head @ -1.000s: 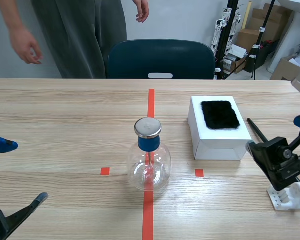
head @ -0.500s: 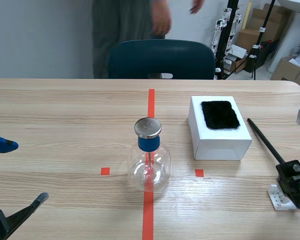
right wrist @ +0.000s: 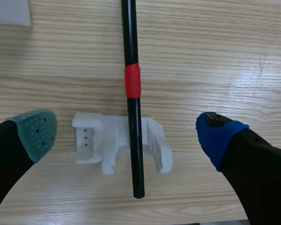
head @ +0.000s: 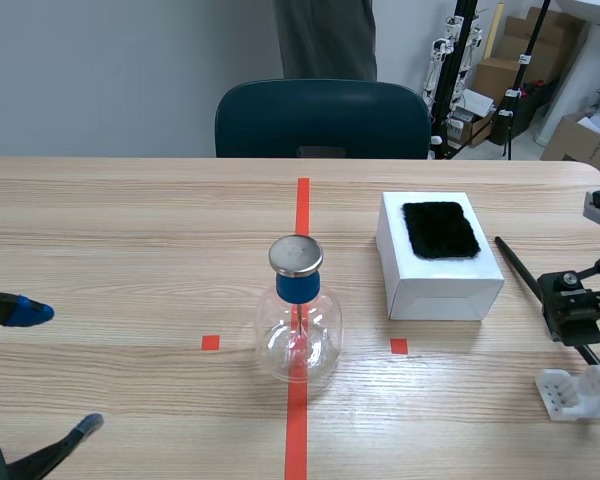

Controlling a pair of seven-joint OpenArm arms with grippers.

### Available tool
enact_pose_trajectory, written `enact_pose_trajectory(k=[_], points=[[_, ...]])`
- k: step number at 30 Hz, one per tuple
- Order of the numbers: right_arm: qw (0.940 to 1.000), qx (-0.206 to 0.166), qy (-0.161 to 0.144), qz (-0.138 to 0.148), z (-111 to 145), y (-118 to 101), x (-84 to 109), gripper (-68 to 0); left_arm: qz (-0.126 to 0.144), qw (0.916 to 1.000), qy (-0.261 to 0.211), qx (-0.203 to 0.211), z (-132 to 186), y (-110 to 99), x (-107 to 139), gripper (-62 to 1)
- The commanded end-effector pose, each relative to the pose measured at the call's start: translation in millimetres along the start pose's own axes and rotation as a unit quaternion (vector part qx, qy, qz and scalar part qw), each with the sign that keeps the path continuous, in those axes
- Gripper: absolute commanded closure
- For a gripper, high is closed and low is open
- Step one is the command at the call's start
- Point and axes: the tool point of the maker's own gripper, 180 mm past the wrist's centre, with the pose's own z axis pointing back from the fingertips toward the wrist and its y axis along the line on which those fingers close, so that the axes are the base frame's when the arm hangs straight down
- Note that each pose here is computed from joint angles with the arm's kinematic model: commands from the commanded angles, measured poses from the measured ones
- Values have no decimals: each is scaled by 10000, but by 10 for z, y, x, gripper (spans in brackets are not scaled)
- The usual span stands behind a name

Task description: Do the electroscope experiment. pick up the black charging rod

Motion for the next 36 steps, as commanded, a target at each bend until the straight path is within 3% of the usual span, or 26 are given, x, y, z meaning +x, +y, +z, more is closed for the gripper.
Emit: enact_pose_trajectory(k=[1,4,6,9,13,18,20,24,29,36], points=[[9998,-117,-163,-33,57,-94,146,-604,116,9992,-365,-77,24,1,98,-623],[9998,-119,-89,-119,-2,-114,173,-604,415,9931,-1021,-393,85,-109,226,-623],[9998,-120,-29,-154,-47,-111,181,-604,543,9898,-1190,-563,120,-168,227,-623],[9998,-130,86,-103,-117,-77,188,-604,541,9858,-1476,-600,184,-194,203,-623],[9997,-112,222,43,-187,-21,203,-604,441,9743,-2053,-817,334,-298,209,-623],[9990,-110,400,165,-265,17,180,-604,708,9592,-2626,-771,510,-286,205,-623],[9987,-78,442,256,-295,32,178,-604,758,9566,-2722,-720,537,-252,181,-623],[9986,-53,446,279,-342,45,181,-604,605,9550,-2798,-783,527,-202,127,-623],[9988,-7,413,255,-388,68,167,-604,577,9515,-2948,-662,475,-97,78,-623],[9989,155,424,87,-449,111,120,-604,650,9496,-2980,-726,384,-143,-38,-623]])
